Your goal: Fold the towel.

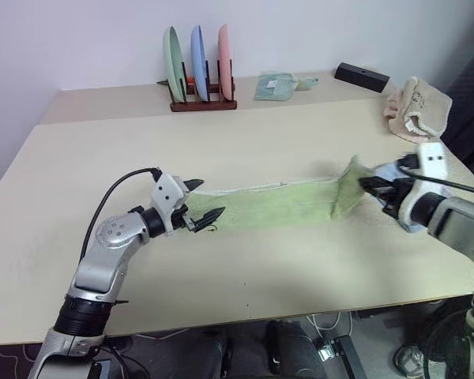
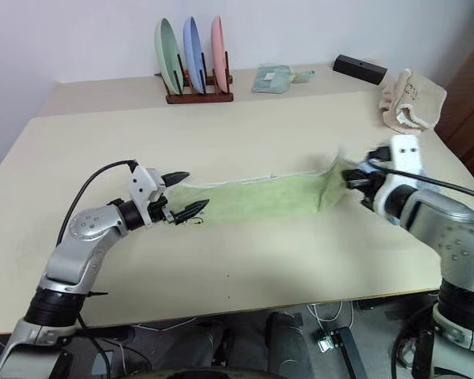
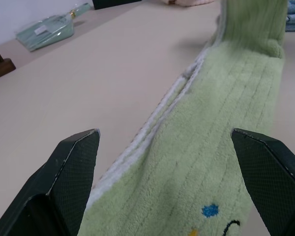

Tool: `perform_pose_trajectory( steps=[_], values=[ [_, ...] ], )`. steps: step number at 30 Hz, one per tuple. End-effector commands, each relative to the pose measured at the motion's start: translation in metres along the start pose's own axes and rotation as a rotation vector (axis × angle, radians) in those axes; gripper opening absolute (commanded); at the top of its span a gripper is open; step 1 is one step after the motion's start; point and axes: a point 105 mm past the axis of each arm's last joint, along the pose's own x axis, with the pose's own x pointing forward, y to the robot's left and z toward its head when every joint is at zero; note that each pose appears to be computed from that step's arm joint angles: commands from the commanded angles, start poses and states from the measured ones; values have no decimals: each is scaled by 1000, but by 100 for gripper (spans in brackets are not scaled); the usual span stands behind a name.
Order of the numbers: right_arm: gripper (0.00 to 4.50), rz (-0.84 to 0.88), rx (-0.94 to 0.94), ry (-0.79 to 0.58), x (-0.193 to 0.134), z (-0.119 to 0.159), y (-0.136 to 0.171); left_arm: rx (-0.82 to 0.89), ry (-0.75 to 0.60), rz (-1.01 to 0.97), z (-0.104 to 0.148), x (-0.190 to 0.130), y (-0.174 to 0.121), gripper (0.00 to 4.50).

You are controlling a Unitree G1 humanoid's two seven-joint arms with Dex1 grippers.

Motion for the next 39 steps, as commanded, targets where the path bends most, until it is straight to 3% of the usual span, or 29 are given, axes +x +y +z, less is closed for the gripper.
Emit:
perform_pose_trajectory(
  steps=[1, 4, 7, 17, 23, 26, 29, 38, 39],
  values=[
    [4, 161, -256, 11, 14, 1, 40, 31, -38, 18, 11, -1, 2, 438],
    [4, 274, -390, 51, 30, -13, 70, 30, -38, 36, 12, -3, 1, 438],
    [4, 320, -411, 62, 42, -24, 83, 30, -37, 49, 13, -7, 0, 438],
    [4, 292, -426, 66, 57, -31, 80, 21, -31, 73, 17, -12, -2, 438],
    [4, 182, -293, 6, 36, -8, 40, 20, -25, 78, 16, -12, -2, 438],
    [4, 52, -196, 15, 19, -7, 1, 16, -20, 79, 14, -13, -1, 438],
    [4, -28, -79, 19, 1, -14, -26, 11, -22, 64, 13, -8, -4, 438],
    [4, -165, 309, 6, -29, -46, -58, 2, -27, 43, 12, 0, -6, 438],
    [28, -186, 349, 7, -31, -50, -61, 0, -27, 39, 11, 1, -7, 438]
  ],
)
